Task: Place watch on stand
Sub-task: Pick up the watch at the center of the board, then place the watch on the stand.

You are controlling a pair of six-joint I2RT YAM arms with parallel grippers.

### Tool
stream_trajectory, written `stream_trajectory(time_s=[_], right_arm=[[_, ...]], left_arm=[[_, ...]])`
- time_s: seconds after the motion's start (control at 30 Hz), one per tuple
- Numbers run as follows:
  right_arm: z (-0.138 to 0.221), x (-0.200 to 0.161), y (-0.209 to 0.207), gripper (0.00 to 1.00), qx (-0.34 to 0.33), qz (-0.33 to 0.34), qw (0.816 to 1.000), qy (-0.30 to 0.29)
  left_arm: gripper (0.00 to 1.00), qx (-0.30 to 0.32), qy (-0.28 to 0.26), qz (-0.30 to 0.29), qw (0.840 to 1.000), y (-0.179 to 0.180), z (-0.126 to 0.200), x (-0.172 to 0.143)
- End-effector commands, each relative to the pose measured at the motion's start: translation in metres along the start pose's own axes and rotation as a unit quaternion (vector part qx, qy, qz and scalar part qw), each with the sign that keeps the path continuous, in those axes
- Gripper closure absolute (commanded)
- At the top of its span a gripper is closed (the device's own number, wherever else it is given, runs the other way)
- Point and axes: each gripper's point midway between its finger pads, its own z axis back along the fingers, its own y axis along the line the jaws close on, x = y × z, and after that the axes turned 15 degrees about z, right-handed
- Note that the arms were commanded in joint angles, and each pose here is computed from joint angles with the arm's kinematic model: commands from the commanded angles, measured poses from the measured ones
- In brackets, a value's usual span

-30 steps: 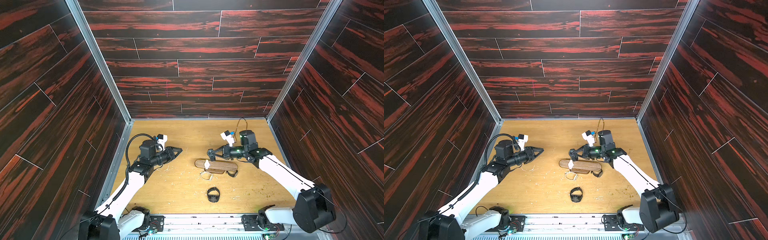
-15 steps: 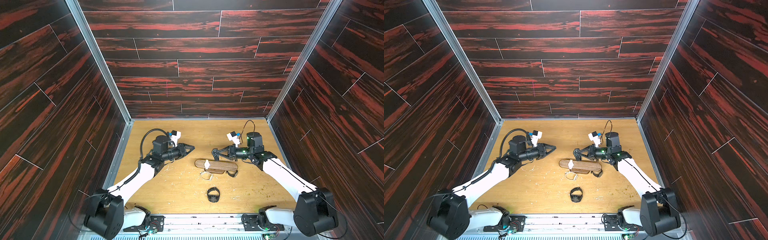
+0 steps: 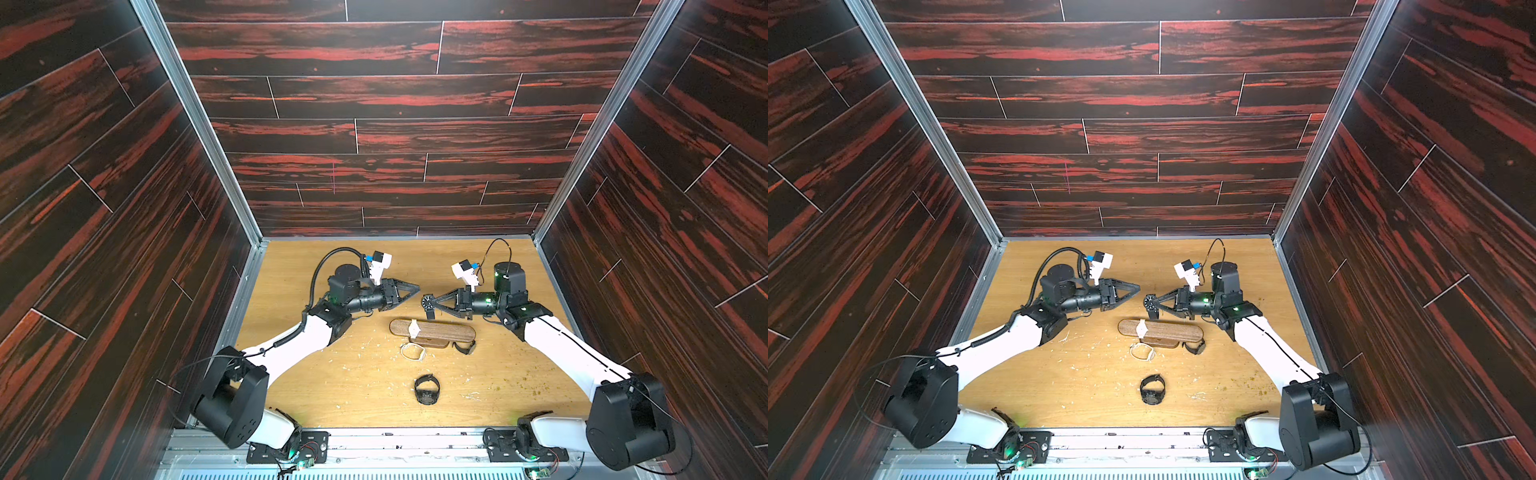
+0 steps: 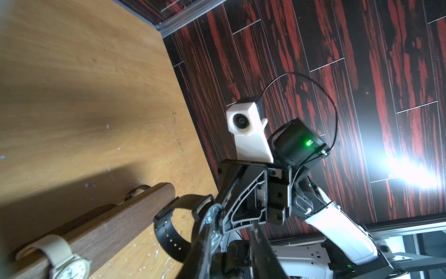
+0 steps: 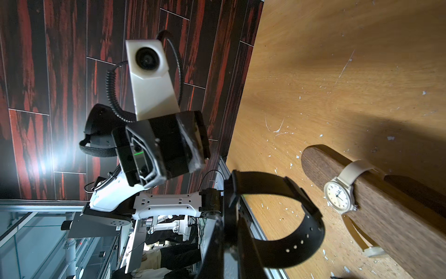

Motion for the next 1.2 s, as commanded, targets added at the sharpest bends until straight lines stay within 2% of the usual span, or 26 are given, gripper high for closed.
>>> stream_trajectory(time_s=[0.0, 0.17, 0.33, 0.53, 0.77, 0.9, 1.17], right_arm=[[-0.001, 0.002, 0.001, 1.00, 0.009, 0.004, 1.000, 0.001], [0.013, -0.001, -0.013, 1.00, -0.020, -0.005, 1.000, -0.012], [0.055, -0.007, -0.047, 1.00, -0.065, -0.046, 0.995, -0.067], [0.091, -0.027, -0.083, 1.00, -0.128, -0.096, 0.981, -0.109], [0.103, -0.049, -0.102, 1.00, -0.196, -0.111, 0.969, -0.101], [0.107, -0.058, -0.107, 1.00, -0.207, -0.121, 0.966, -0.100], [0.111, -0.072, -0.120, 1.00, -0.227, -0.134, 0.960, -0.090]], left_arm=[[0.70, -0.028, 0.014, -0.021, 0.999, -0.020, -0.006, -0.001], [0.72, 0.014, 0.010, -0.023, 1.000, -0.003, -0.005, -0.002], [0.74, 0.074, 0.000, -0.019, 0.997, 0.025, 0.004, -0.004], [0.75, 0.098, -0.027, 0.027, 0.994, 0.058, 0.020, 0.002], [0.74, 0.141, -0.051, 0.048, 0.988, 0.088, 0.044, 0.004], [0.73, 0.162, -0.055, 0.056, 0.984, 0.100, 0.051, 0.003], [0.73, 0.157, -0.051, 0.086, 0.983, 0.117, 0.049, 0.002]])
